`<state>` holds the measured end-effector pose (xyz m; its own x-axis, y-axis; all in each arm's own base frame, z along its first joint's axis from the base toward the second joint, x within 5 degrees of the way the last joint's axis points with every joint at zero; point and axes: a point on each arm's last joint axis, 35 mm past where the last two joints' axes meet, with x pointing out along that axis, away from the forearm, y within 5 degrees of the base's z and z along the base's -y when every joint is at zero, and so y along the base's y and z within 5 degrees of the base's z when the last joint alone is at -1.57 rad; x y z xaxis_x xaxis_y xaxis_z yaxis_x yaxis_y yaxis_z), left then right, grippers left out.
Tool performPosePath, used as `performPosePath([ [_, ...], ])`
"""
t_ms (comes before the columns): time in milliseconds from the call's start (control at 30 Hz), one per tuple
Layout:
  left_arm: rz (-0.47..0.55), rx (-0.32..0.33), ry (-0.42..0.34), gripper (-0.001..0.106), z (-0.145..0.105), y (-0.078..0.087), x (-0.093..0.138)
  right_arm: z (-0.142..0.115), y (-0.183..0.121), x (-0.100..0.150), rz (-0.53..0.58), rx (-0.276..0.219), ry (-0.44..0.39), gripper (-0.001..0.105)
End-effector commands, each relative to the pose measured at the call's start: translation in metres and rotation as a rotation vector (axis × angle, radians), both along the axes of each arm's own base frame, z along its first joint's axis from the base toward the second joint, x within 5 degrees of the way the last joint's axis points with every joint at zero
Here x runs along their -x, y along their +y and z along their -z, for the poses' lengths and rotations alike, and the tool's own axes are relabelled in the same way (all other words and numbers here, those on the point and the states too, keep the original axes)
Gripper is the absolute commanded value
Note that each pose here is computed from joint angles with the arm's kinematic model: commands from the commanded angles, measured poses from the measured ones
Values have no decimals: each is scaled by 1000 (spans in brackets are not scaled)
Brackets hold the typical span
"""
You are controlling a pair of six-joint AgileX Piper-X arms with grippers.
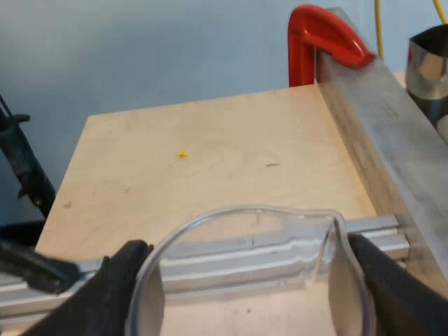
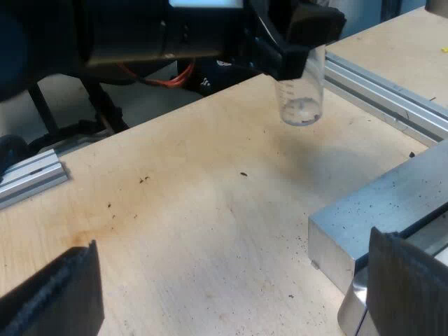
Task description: Pour the beans into the coffee machine
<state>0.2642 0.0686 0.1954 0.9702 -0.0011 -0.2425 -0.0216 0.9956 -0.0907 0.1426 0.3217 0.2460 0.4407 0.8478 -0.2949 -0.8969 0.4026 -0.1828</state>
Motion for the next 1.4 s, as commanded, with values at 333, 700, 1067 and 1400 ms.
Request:
performPosePath([
  [333,-15,7,31,23,29,4,-14,-8,1,0,0,-51,-19,78],
  [700,-19,37,140,65,41,3,-10,-8,1,0,10,-68,15,78],
  [1067,-19,86,308,65,46,-1,4,-8,1,0,10,-68,15,78],
  [1400,-62,95,419,65,9,-9,39,-10,1,0,8,-67,7,78],
])
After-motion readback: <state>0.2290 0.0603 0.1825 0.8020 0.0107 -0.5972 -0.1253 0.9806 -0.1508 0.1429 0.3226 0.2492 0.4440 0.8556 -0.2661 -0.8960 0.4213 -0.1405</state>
